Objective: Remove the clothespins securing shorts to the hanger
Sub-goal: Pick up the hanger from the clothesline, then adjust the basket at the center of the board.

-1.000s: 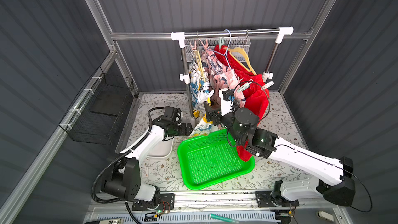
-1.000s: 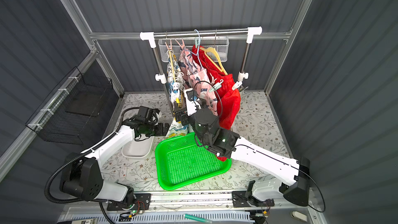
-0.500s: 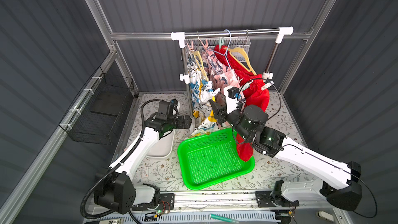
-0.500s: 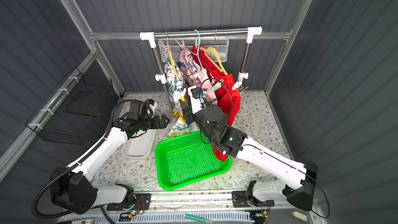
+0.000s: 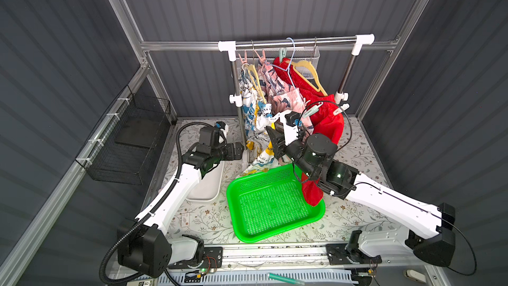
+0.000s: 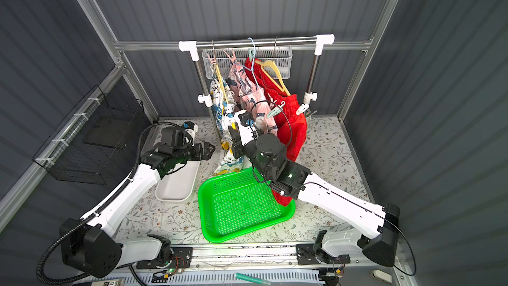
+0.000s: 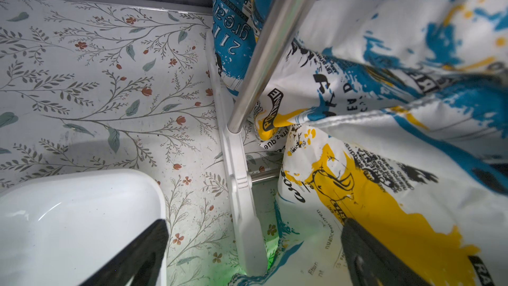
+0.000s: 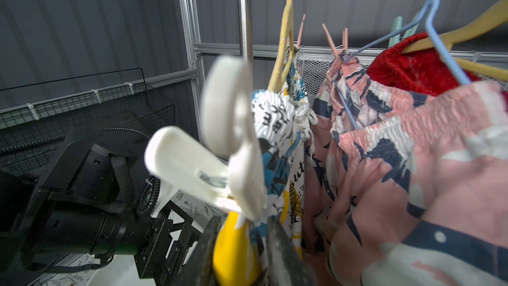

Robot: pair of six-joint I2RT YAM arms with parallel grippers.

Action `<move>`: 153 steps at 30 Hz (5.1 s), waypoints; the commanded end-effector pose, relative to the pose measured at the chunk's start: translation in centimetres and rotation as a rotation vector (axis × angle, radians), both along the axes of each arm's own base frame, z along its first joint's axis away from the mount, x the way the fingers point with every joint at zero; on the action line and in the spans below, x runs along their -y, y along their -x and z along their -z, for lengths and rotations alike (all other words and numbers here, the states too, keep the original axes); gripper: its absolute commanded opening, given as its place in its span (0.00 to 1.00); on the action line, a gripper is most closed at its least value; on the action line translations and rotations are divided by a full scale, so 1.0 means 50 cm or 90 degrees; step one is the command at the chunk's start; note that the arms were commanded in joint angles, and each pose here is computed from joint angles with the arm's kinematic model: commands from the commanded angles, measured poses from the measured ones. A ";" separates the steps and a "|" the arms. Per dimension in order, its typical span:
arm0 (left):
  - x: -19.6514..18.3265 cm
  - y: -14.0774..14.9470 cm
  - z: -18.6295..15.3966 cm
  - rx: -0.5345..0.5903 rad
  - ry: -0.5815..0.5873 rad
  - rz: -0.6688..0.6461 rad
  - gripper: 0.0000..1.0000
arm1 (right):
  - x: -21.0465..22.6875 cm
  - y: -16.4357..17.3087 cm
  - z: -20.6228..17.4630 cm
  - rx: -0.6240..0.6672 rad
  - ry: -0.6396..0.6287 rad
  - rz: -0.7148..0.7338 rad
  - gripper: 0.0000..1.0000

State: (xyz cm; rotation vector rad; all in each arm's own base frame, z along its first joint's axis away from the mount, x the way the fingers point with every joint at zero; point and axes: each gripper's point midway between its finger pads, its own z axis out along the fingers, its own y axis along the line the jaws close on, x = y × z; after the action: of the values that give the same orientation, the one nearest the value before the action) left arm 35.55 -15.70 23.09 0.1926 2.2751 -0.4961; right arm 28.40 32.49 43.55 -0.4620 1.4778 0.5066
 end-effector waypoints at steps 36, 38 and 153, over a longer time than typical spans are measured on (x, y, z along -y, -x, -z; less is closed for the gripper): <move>-0.003 0.019 0.015 0.027 -0.002 0.012 1.00 | 0.081 0.048 -0.191 0.135 -0.103 0.026 0.00; -0.004 0.020 0.018 0.027 -0.006 0.013 1.00 | 0.089 0.052 -0.193 0.136 -0.105 0.028 0.00; 0.044 0.069 0.053 -0.001 -0.140 0.028 1.00 | 0.316 0.333 -0.230 0.059 0.006 -0.217 0.00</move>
State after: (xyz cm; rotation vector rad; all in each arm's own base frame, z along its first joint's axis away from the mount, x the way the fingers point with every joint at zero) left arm 31.53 -16.49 18.49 0.2812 2.4085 -0.1786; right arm 13.29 17.34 51.34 -0.7602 1.4470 0.6789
